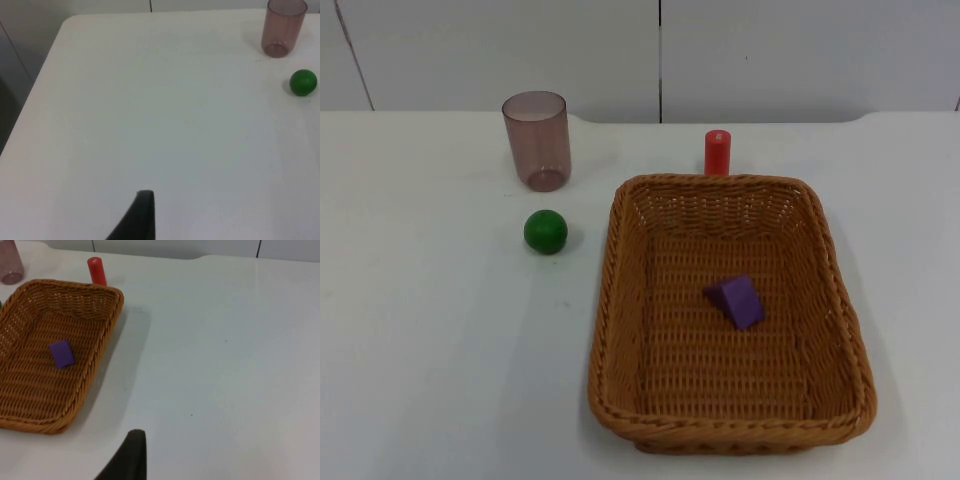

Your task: Pick up the basket with the left hand and place the triangular block into the basket with the right hand.

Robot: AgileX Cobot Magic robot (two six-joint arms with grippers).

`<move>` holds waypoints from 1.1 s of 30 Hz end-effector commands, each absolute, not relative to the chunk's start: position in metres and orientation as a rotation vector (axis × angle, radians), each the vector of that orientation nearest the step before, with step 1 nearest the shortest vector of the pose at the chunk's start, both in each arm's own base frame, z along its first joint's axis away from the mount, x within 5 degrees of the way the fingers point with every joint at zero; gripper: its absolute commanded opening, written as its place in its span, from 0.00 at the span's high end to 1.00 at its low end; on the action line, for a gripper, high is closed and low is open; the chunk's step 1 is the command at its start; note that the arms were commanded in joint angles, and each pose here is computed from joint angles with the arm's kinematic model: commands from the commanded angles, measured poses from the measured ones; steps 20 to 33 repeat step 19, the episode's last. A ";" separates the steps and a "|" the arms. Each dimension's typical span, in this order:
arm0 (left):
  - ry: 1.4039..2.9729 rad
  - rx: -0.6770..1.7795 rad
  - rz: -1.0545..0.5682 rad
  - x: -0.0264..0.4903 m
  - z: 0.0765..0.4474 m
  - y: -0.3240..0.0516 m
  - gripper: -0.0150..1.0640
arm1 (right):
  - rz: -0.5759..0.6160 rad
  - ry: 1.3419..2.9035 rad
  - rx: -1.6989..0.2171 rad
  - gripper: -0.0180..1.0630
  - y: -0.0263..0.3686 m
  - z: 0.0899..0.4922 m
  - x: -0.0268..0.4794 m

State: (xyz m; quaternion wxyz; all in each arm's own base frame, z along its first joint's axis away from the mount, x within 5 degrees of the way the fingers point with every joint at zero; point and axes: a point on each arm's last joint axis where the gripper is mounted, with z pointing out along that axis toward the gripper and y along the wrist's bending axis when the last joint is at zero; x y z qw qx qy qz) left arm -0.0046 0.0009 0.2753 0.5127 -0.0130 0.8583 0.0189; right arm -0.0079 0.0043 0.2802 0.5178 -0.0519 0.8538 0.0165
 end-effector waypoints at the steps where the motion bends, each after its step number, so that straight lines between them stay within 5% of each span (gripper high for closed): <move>1: 2.065 -0.042 0.043 -0.005 0.274 0.001 0.01 | 0.033 2.044 -0.124 0.01 0.004 0.280 -0.008; 33: 2.065 -0.042 0.043 -0.005 0.274 0.001 0.01 | 0.030 2.046 -0.089 0.01 0.002 0.280 -0.008</move>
